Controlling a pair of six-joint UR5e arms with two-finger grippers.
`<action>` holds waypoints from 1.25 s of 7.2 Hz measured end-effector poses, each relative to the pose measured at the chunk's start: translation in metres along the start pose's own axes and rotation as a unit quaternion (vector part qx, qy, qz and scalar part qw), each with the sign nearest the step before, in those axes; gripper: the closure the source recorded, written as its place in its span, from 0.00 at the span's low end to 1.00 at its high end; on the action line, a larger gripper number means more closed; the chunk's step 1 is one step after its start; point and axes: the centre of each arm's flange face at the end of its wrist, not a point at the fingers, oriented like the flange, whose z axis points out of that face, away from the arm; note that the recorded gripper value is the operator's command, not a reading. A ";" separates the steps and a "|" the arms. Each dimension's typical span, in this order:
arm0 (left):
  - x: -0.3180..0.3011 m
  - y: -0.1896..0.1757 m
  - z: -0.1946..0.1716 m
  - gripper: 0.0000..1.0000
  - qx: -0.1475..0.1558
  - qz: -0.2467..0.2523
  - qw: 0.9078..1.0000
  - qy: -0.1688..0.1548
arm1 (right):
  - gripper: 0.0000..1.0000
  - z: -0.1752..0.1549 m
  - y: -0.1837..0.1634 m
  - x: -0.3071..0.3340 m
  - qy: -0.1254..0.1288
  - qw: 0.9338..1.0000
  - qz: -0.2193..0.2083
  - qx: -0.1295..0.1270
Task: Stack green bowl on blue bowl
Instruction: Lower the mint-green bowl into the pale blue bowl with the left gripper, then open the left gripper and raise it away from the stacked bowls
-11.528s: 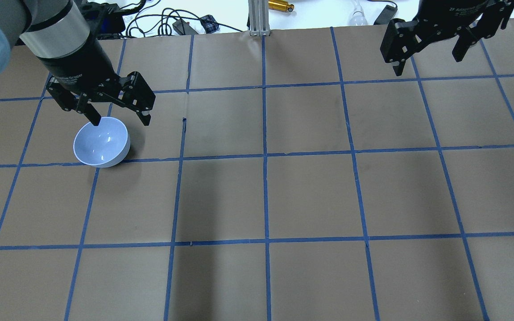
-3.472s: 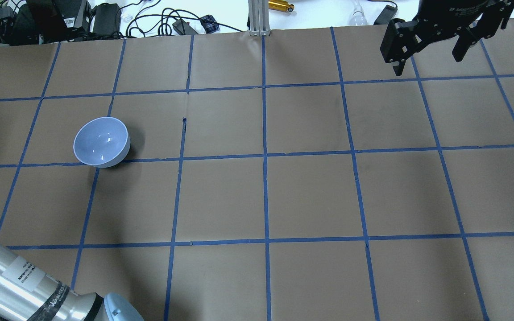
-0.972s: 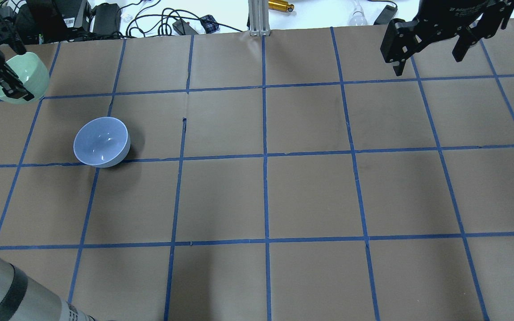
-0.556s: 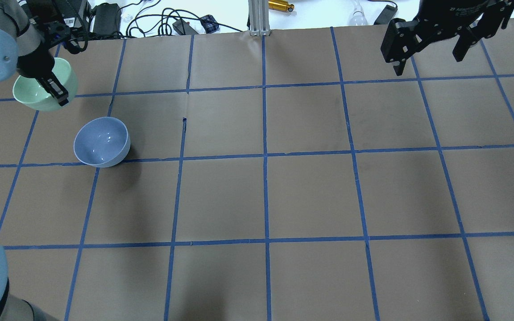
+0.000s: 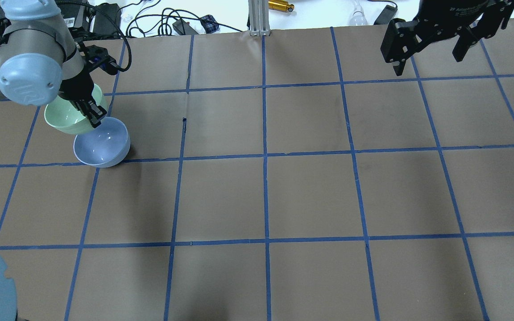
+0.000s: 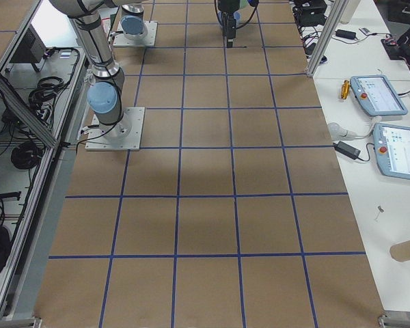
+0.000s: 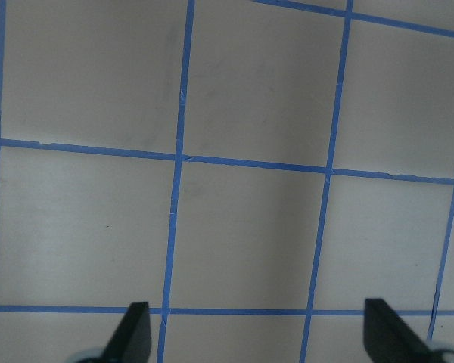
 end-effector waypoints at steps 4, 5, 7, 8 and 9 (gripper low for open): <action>0.026 0.012 0.032 1.00 -0.017 -0.013 1.000 0.020 | 0.00 0.000 0.000 0.000 0.000 1.000 0.000 0.000; 0.028 0.013 0.034 0.17 -0.017 -0.014 1.000 0.022 | 0.00 0.000 0.000 0.000 0.000 1.000 0.000 0.000; 0.029 0.014 0.033 0.00 -0.014 -0.015 1.000 0.023 | 0.00 0.000 0.000 0.000 0.000 1.000 0.000 0.000; 0.030 0.015 0.028 0.00 -0.012 -0.016 1.000 0.022 | 0.00 0.000 0.000 0.000 0.000 1.000 0.000 0.000; 0.030 0.017 0.020 0.00 -0.007 -0.017 1.000 0.018 | 0.00 0.000 0.000 0.000 0.000 1.000 0.000 0.000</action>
